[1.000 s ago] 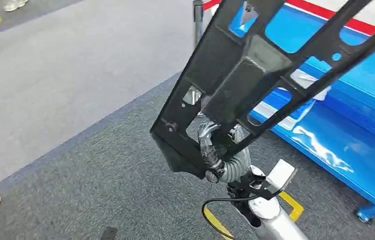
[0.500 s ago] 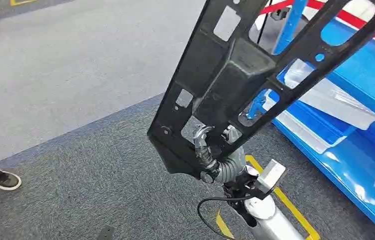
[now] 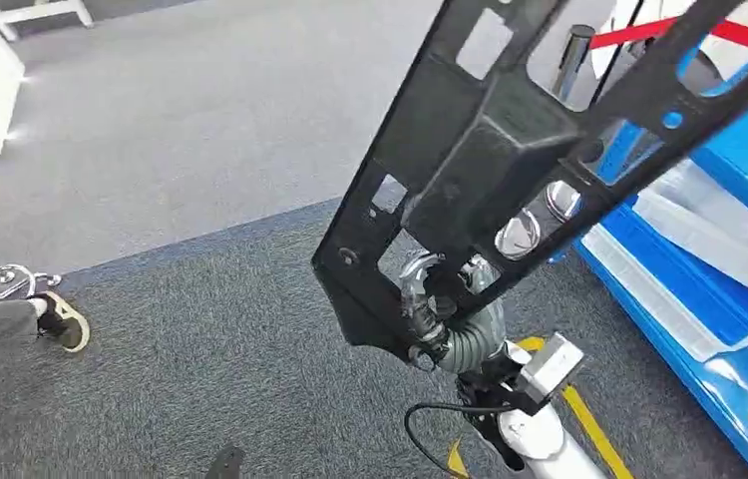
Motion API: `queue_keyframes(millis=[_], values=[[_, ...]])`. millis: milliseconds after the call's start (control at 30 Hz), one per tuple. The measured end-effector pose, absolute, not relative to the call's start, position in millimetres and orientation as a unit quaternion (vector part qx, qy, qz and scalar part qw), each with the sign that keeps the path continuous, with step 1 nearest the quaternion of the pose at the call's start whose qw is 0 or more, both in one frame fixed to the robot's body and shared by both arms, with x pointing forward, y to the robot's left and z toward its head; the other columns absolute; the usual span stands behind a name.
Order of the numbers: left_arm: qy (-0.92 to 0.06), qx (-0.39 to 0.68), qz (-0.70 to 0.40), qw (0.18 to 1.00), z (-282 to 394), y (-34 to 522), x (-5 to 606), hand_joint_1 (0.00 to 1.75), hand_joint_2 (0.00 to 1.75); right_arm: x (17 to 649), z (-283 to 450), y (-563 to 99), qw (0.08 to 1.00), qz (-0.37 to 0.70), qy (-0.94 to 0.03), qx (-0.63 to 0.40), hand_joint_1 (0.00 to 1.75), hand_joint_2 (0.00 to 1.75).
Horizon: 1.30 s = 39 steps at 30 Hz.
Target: Take the parts from the cabinet and place them on the table.
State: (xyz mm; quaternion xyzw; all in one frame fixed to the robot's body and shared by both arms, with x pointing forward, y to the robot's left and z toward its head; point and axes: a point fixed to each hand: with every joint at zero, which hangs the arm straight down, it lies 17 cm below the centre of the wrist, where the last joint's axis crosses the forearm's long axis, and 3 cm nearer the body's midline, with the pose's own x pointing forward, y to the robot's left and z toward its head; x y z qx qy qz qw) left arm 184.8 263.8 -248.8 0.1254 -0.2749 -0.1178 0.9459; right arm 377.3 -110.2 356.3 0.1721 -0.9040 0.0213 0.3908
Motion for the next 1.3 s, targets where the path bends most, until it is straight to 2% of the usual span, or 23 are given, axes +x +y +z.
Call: queue_keyframes(millis=[867,1300], values=[[-0.258,0.108,-0.191,0.941,-248.5,253.0,197.8,0.00,1.75,363.7,347.2,-145.8,0.400,0.002,-0.911,0.103,1.75,1.75],[-0.270,0.109,-0.183,0.939,-245.7,252.6,203.8,0.00,1.75,360.0,353.2,-147.2,0.399,0.009,-0.911,0.101,1.75,1.75]])
